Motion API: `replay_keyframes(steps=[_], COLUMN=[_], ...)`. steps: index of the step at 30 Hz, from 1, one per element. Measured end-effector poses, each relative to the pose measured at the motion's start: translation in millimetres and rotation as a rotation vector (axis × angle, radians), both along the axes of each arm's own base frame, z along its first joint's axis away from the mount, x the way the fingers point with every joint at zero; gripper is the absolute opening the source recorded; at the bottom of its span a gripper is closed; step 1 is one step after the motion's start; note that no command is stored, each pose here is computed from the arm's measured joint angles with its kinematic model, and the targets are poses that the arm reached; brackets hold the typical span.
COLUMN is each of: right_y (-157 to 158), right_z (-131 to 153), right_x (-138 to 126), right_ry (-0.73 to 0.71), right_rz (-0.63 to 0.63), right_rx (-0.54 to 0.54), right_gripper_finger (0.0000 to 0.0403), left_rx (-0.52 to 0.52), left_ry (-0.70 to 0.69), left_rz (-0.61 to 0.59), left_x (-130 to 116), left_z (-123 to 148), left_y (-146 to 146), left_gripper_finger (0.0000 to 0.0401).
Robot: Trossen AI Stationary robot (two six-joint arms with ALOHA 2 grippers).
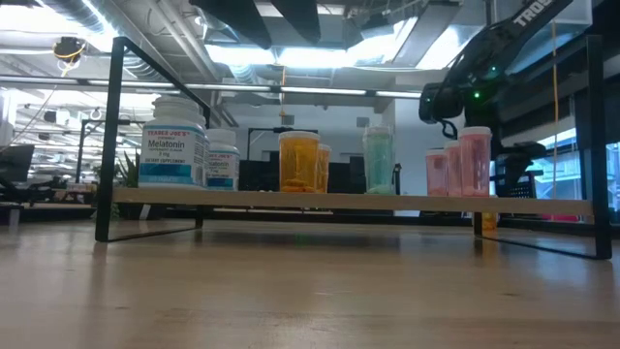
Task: Pick and place medicine bottles onto shelf by color
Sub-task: Put the orange pill bottle on the shelf aligned with the other orange pill bottle
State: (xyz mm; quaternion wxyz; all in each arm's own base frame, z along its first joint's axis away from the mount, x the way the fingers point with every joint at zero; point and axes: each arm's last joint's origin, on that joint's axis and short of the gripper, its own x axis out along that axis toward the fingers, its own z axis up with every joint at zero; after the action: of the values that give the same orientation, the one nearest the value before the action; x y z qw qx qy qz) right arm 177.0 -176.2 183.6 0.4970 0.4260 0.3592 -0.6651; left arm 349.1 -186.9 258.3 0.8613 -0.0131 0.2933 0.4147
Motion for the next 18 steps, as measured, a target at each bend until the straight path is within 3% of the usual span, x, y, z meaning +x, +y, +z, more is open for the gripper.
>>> replay_keyframes(steps=[12, 18], right_y=[-1, 4], right_z=[-1, -18], right_x=[0, -5], right_ry=[-0.010, -0.025], right_rz=[0.021, 0.022], right_rx=[0.014, 0.008], right_gripper_finger=[0.0365, 0.0365], left_rx=[0.018, 0.020], left_ry=[0.029, 0.032], left_rz=[-0.005, -0.005], left_x=[-3, -4], left_z=[0, 0], left_y=[0, 0], left_gripper_finger=[0.0326, 0.0326])
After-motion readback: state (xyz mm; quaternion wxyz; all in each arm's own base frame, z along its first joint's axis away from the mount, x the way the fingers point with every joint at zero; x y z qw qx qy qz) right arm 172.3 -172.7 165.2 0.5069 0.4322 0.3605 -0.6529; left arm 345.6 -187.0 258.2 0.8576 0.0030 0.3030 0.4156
